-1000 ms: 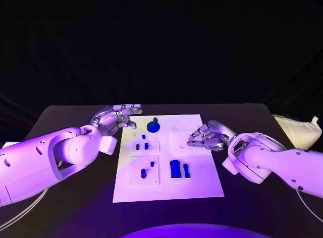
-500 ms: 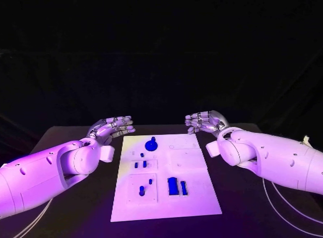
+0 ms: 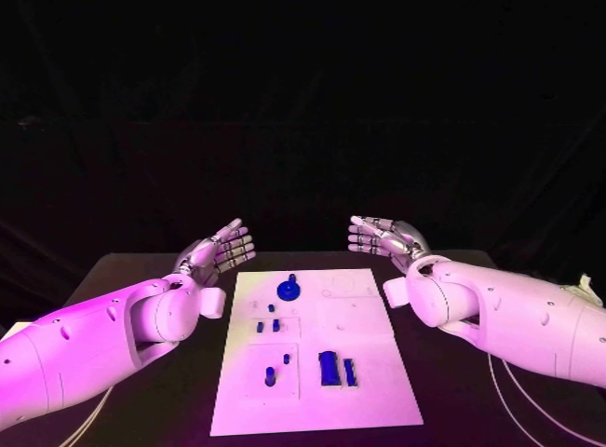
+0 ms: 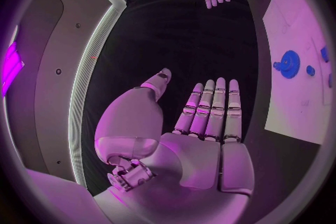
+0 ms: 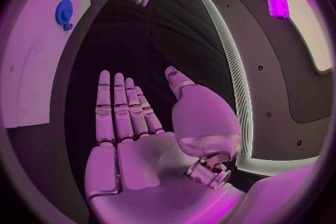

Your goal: Assemble the parts on the task board

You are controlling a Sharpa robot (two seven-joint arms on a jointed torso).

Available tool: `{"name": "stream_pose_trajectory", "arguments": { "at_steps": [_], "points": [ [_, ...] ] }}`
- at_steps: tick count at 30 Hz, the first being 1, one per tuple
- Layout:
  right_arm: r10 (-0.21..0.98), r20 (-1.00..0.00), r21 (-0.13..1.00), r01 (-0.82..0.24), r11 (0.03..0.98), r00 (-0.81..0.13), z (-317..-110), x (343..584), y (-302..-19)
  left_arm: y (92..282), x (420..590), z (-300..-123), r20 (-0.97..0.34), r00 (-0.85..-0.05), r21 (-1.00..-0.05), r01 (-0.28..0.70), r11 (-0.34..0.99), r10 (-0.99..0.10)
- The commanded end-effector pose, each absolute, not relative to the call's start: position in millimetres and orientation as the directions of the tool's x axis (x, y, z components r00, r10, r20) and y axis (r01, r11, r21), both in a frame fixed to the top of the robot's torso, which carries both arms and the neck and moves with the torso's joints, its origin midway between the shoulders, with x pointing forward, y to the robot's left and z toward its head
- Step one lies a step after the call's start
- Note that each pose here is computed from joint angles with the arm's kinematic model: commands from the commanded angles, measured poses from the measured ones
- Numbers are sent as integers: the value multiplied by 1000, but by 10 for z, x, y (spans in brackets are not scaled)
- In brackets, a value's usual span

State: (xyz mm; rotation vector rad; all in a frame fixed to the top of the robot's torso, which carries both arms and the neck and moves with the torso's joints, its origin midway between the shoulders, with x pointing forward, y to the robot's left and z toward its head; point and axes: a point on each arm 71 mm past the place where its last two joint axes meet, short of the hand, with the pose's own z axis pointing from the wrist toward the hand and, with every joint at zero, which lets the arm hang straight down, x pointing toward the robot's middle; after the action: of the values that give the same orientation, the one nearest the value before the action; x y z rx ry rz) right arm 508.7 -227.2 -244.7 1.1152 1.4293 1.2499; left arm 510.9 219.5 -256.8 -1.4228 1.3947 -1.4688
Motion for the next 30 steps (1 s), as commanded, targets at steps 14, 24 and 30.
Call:
{"name": "stream_pose_trajectory", "arguments": {
  "at_steps": [14,24,30],
  "points": [
    [1000,10,1000,1,-9,-19,-2244,4623,-1928,1955,4690,-2294,36,-40,-999,-28,-35,-999],
    [1000,10,1000,1,-10,-17,-2242,4618,-1924,1924,4618,-2242,10,-17,-1000,-1,-10,-1000],
    [1000,10,1000,1,-10,-17,-2242,4618,-1924,1924,4618,-2242,10,-17,-1000,-1,-10,-1000]
  ]
}}
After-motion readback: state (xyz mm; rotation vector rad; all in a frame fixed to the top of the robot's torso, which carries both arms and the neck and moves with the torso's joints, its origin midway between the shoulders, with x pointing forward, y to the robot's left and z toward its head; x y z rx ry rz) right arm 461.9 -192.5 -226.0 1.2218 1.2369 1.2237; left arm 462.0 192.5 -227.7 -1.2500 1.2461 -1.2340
